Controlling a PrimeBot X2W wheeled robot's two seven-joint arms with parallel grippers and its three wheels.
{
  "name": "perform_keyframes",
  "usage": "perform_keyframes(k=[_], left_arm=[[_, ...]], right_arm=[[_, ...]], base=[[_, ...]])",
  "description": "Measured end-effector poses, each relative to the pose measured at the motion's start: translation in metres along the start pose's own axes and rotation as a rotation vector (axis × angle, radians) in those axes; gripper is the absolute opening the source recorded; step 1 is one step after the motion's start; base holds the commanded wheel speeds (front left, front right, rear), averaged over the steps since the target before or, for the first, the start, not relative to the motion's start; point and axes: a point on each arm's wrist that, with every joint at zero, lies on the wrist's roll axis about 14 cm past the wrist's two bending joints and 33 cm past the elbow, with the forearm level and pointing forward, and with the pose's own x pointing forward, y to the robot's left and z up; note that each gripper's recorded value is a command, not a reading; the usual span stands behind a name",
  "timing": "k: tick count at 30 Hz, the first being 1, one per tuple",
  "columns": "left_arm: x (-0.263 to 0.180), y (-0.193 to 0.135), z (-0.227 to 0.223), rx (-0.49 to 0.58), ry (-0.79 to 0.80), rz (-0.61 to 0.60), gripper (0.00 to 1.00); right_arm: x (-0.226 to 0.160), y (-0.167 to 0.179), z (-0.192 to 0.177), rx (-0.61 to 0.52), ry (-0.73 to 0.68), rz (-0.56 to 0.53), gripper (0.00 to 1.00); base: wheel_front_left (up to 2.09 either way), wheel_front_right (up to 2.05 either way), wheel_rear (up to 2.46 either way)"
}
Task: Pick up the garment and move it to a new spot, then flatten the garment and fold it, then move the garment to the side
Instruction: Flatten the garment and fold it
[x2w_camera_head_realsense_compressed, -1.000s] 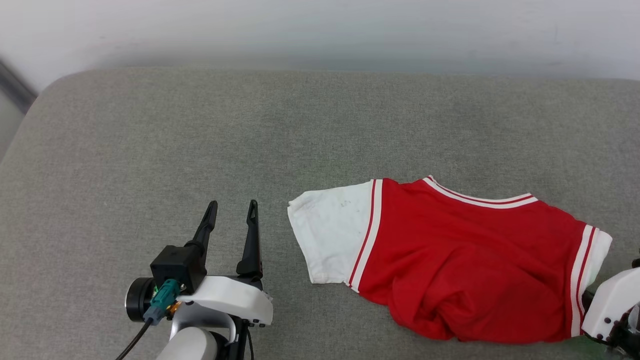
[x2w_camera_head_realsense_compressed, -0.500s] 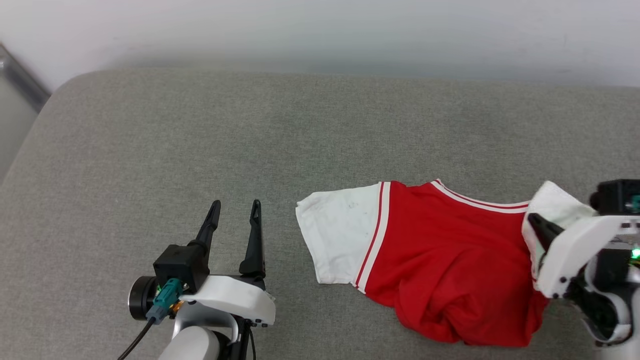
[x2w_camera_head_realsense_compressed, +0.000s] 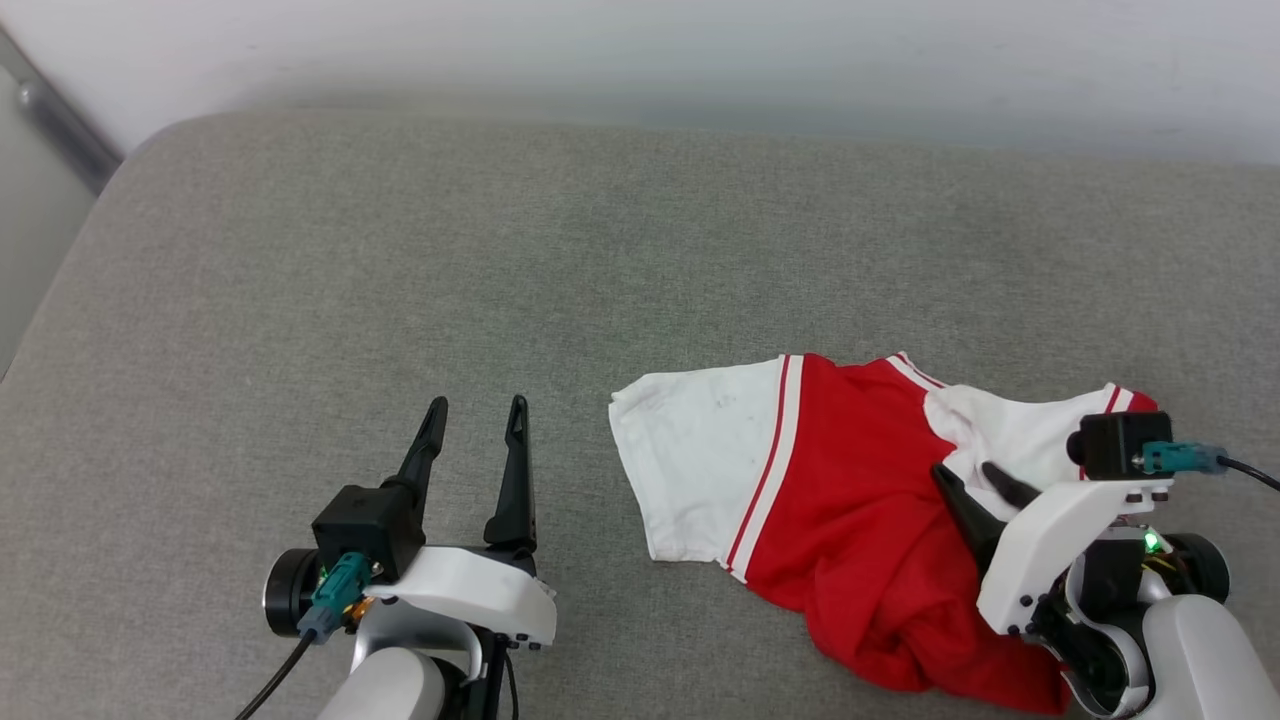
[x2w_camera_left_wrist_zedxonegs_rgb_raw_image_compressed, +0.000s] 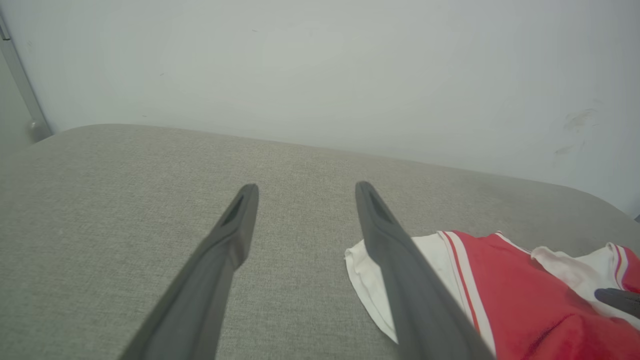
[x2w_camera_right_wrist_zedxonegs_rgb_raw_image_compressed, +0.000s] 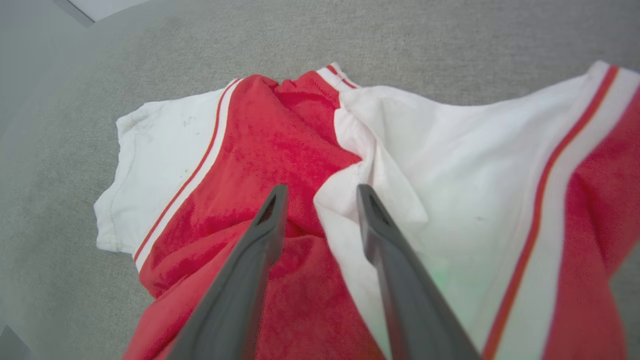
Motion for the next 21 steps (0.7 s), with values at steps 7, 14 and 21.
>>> perform_keyframes(k=[7,14,21], left_arm=[[0.002,-0.006,0.003,0.001,-0.010,-0.019,1.00],[0.007,-0.013,0.001,-0.003,-0.006,-0.040,1.00],[0.010,-0.007,-0.009,-0.012,0.018,-0.018,1.00]], right_arm=[[-0.019,-0.009,0.036,-0.047,-0.157,-0.016,1.00],[-0.007,-0.026,0.023,-0.108,0.062,-0.037,1.00],[0.018,-0.032,-0.001,-0.136,0.229,-0.030,1.00]], base=[[0.00,0.00,0.00],[0.00,0.00,0.00],[0.00,0.00,0.00]])
